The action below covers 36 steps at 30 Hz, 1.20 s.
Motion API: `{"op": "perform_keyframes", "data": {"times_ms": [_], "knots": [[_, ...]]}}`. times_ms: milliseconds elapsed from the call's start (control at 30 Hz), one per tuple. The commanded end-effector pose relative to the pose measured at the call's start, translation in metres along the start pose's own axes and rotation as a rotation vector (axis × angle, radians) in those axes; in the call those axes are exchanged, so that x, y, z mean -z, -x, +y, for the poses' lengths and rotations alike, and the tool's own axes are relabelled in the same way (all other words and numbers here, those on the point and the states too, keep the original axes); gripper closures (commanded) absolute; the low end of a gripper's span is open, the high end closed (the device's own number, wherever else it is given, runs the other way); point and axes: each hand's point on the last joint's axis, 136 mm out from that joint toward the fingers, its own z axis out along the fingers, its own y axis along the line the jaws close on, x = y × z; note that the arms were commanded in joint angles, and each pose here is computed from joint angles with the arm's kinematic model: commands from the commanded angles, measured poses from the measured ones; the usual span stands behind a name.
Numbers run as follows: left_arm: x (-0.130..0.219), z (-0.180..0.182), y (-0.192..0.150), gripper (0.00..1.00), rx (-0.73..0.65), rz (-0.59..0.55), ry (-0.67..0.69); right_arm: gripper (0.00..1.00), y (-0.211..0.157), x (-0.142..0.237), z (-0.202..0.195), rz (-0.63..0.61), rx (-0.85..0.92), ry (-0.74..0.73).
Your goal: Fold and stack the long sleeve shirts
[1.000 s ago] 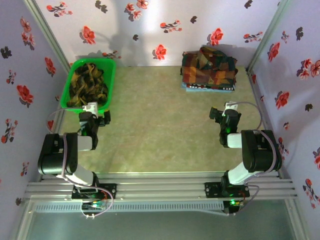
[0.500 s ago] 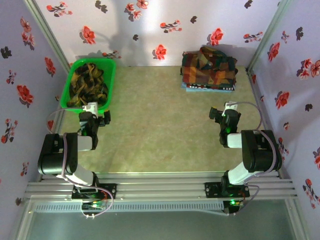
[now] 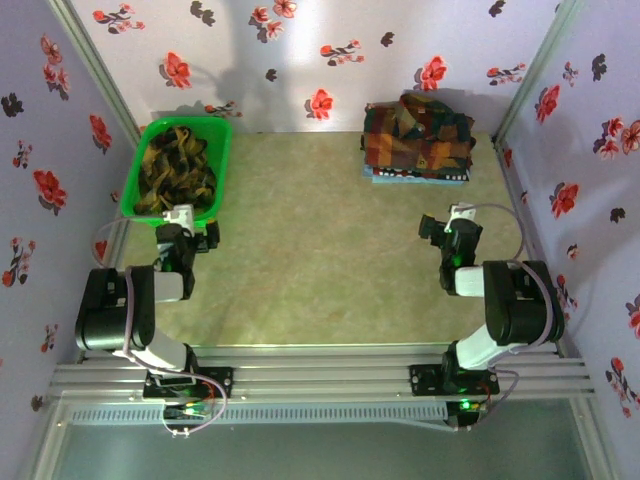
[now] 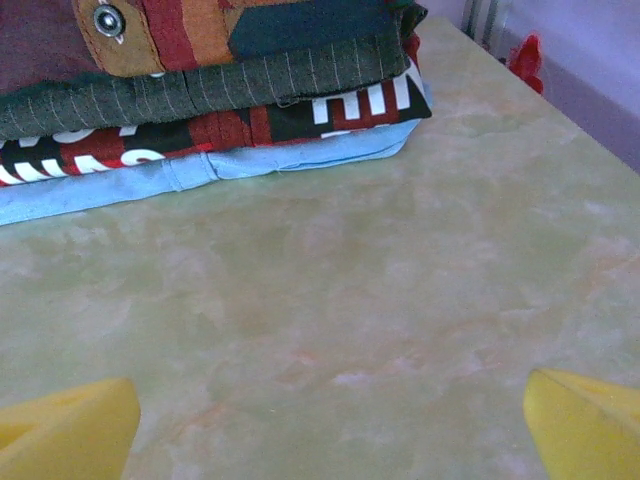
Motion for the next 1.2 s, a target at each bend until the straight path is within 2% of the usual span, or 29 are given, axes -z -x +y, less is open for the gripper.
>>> {"op": "perform_keyframes", "data": {"times_ms": [0, 67, 167, 233, 300, 367, 433, 500, 567, 667, 767, 900, 1033, 1167], "knots": [[0.033, -0.006, 0.04, 0.0, -0.027, -0.111, -0.015, 0.01, 0.024, 0.028, 0.006, -0.013, 0.041, -0.018], [0.062, -0.009, 0.06, 0.0, 0.053, -0.123, -0.028, 0.01, 0.034, 0.053, 0.006, 0.025, -0.043, -0.012], [0.107, -0.032, 0.078, 0.0, 0.102, -0.112, -0.092, 0.01, 0.042, 0.096, 0.026, 0.054, -0.145, 0.099], [0.136, -0.038, 0.088, 0.0, 0.164, -0.1, -0.103, 0.01, 0.049, 0.123, 0.037, 0.056, -0.154, 0.146], [0.159, -0.034, 0.104, 0.0, 0.289, -0.059, -0.092, 0.01, 0.061, 0.144, 0.036, 0.069, -0.143, 0.128], [0.169, -0.03, 0.119, 0.0, 0.333, 0.06, -0.05, 0.01, 0.077, 0.157, 0.033, 0.103, -0.126, 0.106], [0.166, -0.033, 0.135, 0.0, 0.257, 0.223, -0.015, 0.01, 0.091, 0.161, 0.04, 0.156, -0.102, 0.123], [0.15, -0.031, 0.157, 0.0, 0.172, 0.379, 0.044, 0.01, 0.106, 0.159, 0.064, 0.236, -0.1, 0.209], [0.132, -0.024, 0.164, 0.0, 0.121, 0.535, 0.095, 0.01, 0.117, 0.152, 0.094, 0.321, -0.108, 0.306], [0.093, -0.01, 0.168, 0.0, 0.111, 0.681, 0.13, 0.01, 0.129, 0.141, 0.142, 0.416, -0.121, 0.407], [0.048, 0.001, 0.169, 0.0, 0.112, 0.742, 0.136, 0.01, 0.135, 0.138, 0.2, 0.459, -0.095, 0.528], [-0.009, 0.01, 0.153, 0.0, 0.134, 0.792, 0.143, 0.01, 0.132, 0.142, 0.265, 0.498, -0.048, 0.665], [-0.048, 0.019, 0.126, 0.02, 0.142, 0.837, 0.16, 0.01, 0.112, 0.144, 0.3, 0.593, -0.028, 0.724], [-0.073, 0.014, 0.095, 0.05, 0.14, 0.891, 0.141, 0.01, 0.096, 0.15, 0.312, 0.643, -0.006, 0.748]]}}
